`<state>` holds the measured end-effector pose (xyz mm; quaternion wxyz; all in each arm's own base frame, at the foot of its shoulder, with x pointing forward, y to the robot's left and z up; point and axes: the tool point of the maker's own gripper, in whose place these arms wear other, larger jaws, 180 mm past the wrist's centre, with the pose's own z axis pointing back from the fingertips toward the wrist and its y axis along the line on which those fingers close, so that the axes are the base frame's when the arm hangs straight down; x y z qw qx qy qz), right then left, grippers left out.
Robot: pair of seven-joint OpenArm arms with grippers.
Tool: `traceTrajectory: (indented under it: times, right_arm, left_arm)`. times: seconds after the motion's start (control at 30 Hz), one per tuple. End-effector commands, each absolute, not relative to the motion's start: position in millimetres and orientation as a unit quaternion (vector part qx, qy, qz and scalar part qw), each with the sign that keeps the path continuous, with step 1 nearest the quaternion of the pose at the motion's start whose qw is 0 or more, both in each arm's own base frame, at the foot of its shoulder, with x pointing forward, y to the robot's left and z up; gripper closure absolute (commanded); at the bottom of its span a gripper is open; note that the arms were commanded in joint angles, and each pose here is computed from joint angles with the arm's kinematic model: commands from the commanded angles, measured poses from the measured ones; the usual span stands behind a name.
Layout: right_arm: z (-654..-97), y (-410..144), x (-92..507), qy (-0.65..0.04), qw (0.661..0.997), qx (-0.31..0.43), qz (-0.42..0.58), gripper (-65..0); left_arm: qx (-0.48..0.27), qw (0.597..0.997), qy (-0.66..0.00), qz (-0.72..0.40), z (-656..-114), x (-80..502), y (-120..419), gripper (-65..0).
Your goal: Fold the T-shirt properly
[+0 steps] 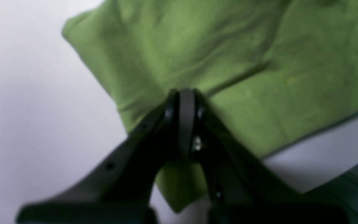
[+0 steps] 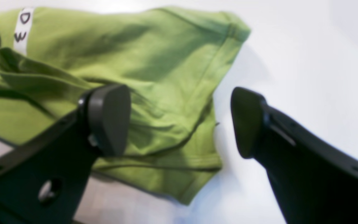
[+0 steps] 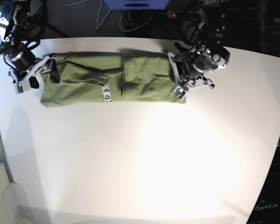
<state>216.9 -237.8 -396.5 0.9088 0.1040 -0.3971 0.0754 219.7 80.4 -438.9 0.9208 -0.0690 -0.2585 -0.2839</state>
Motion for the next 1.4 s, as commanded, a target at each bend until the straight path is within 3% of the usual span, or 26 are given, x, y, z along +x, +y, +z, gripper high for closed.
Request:
traceTrajectory:
  times: [0.0, 0.47, 0.57, 0.7, 0.73, 0.9, 1.17, 1.37]
  right_arm:
    - [-389, -242, 220, -0.411, 0.902, 0.104, 0.077, -49.5]
    - [-417, -245, 222, -0.387, 0.913, 0.123, 0.042, -47.7]
    - [-417, -244, 222, -0.388, 0.912, 0.124, 0.041, -33.4]
    - [-420, -239, 221, -0.388, 0.912, 0.131, 0.036, -1.6]
    - [-420, -238, 221, -0.388, 0.912, 0.131, 0.035, 0.0]
    - [-417, -226, 227, -0.390, 0.908, 0.140, 0.055, -0.6]
    - [-364, -210, 251, -0.440, 0.880, 0.117, 0.133, -0.6]
    - [-348, -207, 250, -0.430, 0.882, 0.095, 0.168, -0.4]
  left_arm:
    - [-0.037, 0.933, -0.199, -0.296, -453, 199, 98, -1.1]
    - [-0.037, 0.933, -0.199, -0.296, -453, 199, 98, -1.1]
    - [-0.037, 0.933, -0.200, -0.296, -453, 199, 98, -1.1]
    - [-0.038, 0.933, -0.200, -0.295, -453, 199, 97, -1.1]
    - [-0.038, 0.933, -0.200, -0.295, -453, 199, 97, -1.1]
    - [-0.038, 0.934, -0.200, -0.295, -453, 199, 96, -1.1]
    - [-0.040, 0.934, -0.196, -0.295, -456, 198, 96, -1.1]
    - [-0.040, 0.934, -0.196, -0.295, -455, 198, 96, -1.1]
